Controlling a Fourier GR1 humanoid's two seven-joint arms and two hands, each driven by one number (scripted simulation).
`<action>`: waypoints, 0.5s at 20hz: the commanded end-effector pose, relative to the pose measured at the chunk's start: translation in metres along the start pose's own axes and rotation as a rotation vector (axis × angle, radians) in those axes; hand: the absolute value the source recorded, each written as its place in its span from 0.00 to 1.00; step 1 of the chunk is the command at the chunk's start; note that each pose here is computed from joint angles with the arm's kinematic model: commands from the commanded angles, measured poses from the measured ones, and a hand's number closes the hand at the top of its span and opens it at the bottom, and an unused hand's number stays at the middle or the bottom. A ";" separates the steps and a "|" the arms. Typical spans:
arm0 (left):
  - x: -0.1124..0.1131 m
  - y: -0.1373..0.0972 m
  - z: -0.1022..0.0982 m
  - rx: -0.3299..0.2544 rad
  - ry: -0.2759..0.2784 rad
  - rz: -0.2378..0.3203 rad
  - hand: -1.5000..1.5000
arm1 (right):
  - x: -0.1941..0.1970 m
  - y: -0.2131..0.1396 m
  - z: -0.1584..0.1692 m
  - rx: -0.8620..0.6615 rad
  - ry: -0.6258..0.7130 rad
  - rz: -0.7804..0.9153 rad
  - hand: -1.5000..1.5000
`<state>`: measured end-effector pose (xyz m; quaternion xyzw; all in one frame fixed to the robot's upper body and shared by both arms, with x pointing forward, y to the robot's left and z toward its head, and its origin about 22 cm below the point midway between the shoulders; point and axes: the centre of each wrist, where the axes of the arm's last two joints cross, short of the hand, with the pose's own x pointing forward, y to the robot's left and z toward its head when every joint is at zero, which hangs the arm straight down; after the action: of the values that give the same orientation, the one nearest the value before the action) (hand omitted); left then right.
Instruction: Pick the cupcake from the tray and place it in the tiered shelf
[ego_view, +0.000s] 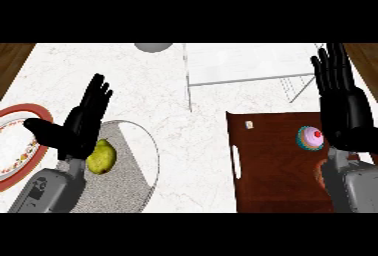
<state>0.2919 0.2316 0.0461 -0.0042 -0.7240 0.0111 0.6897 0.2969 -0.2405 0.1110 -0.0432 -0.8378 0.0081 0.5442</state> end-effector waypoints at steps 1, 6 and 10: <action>-0.018 -0.003 0.015 -0.005 0.066 -0.013 0.50 | 0.001 -0.046 -0.007 -0.042 0.008 0.040 1.00; -0.063 0.063 0.045 0.172 0.416 -0.095 0.50 | 0.019 -0.181 0.021 -0.065 0.051 0.302 1.00; -0.073 0.053 0.056 0.091 0.476 -0.053 0.50 | -0.029 -0.243 0.069 -0.241 0.469 0.416 1.00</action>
<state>0.2553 0.2782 -0.0128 0.0501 -0.5844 0.0290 0.8094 0.2566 -0.4242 0.0934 -0.2498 -0.7237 0.0582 0.6406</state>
